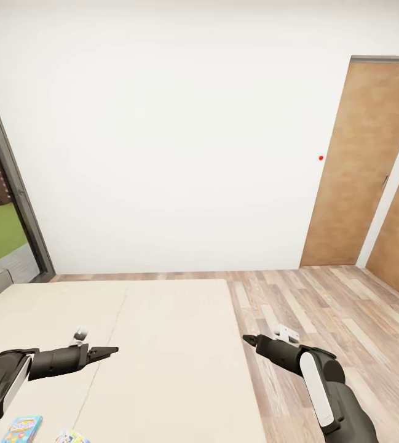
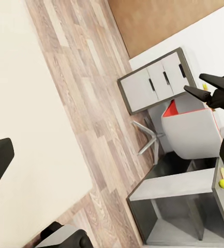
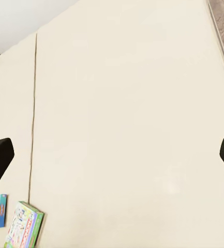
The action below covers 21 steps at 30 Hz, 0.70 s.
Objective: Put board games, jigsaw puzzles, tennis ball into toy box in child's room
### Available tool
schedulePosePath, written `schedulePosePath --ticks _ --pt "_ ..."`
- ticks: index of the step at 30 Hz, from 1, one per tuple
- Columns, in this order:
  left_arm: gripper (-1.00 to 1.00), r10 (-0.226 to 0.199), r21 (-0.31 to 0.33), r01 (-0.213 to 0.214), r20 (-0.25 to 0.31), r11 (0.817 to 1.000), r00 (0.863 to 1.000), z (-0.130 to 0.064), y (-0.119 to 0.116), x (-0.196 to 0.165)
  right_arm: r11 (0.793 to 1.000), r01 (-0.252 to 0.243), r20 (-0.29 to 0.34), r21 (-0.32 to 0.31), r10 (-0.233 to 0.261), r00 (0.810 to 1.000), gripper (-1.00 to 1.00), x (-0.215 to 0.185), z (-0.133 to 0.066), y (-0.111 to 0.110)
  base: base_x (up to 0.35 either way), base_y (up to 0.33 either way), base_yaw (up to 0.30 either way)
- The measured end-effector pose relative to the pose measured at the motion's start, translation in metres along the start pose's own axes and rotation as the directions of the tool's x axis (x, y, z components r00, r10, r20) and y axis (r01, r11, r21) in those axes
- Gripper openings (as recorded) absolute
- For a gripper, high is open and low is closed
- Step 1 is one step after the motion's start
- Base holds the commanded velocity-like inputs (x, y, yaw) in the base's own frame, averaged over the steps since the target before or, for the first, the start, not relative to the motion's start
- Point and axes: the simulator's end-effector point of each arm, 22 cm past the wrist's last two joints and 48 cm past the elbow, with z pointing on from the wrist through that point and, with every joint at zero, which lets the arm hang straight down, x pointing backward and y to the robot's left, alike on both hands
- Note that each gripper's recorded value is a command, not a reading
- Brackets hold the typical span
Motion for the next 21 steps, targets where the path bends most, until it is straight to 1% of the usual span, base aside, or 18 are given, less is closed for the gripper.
schedulePosePath --ticks 6,14,21 --pt "1.0 0.0 0.0 0.0 0.0 1.0 1.0 -0.0001 0.0 -0.0001 1.0 -0.003 -0.001 -0.001 0.003 1.0 1.0 0.0004 0.0002 -0.0002 0.0 0.037 0.0" --pt "1.0 0.0 0.0 0.0 0.0 1.0 1.0 -0.0001 0.0 -0.0001 1.0 -0.005 -0.001 -0.001 0.005 1.0 1.0 0.0006 0.0003 -0.0003 0.0 0.175 0.0" --pt "1.0 0.0 0.0 0.0 0.001 1.0 1.0 -0.0001 0.0 -0.0002 1.0 -0.006 -0.001 -0.001 0.006 1.0 1.0 0.0005 0.0003 -0.0005 0.0 0.065 0.0"
